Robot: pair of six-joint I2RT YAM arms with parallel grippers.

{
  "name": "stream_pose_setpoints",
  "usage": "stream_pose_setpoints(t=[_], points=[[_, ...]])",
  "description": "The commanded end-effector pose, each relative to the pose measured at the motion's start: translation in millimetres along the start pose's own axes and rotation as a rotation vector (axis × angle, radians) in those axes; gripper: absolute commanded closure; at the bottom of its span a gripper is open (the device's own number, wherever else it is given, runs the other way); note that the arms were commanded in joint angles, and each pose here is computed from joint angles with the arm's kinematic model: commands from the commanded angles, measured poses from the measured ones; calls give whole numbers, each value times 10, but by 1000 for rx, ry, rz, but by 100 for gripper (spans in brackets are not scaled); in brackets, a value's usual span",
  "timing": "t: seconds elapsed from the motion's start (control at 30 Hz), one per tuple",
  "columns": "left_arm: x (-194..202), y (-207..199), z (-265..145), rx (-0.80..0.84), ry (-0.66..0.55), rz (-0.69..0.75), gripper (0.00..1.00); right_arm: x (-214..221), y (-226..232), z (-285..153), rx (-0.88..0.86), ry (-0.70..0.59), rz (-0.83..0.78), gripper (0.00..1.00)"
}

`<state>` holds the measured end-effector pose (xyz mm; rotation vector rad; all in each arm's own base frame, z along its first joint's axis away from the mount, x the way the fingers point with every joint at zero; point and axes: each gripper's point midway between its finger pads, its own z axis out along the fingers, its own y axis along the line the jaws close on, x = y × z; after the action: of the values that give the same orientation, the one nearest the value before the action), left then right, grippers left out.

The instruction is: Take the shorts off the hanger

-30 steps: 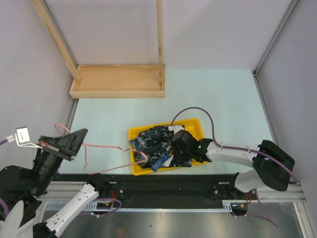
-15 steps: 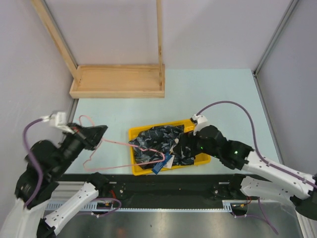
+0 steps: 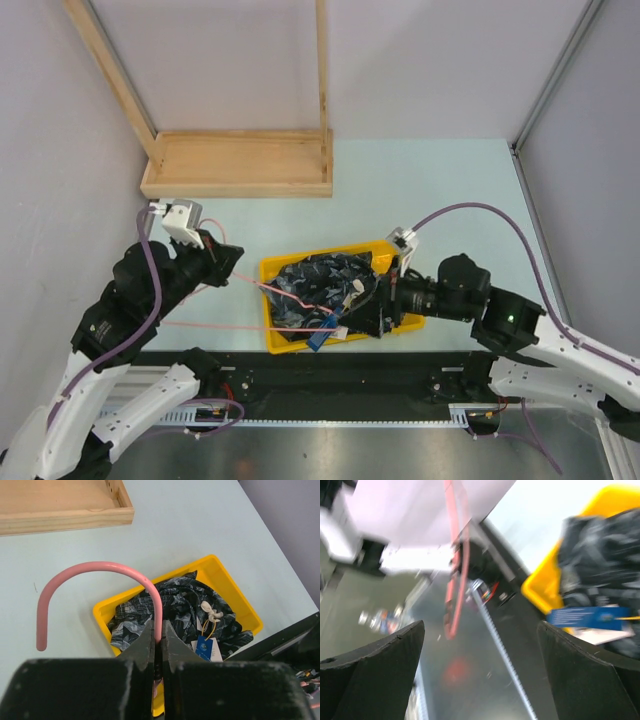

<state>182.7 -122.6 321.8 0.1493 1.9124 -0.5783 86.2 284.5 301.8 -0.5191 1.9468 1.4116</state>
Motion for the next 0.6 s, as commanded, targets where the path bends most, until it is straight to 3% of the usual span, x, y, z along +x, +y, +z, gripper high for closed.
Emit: stream_pose_setpoints(t=[0.0, 0.37, 0.47, 0.5, 0.57], points=[[-125, -16, 31, 9, -47, 42, 99, 156, 474, 126, -156, 90, -48, 2], [-52, -5, 41, 13, -31, 45, 100, 151, 472, 321, -43, 17, -125, 21], [-39, -14, 37, 21, -30, 48, 100, 95, 481, 351, -30, -2, -128, 32], [-38, -13, 40, 22, -31, 48, 100, 82, 506, 362, -35, -6, -128, 40], [-35, -19, 39, 26, -30, 49, 100, 87, 536, 409, -45, -4, -129, 46]])
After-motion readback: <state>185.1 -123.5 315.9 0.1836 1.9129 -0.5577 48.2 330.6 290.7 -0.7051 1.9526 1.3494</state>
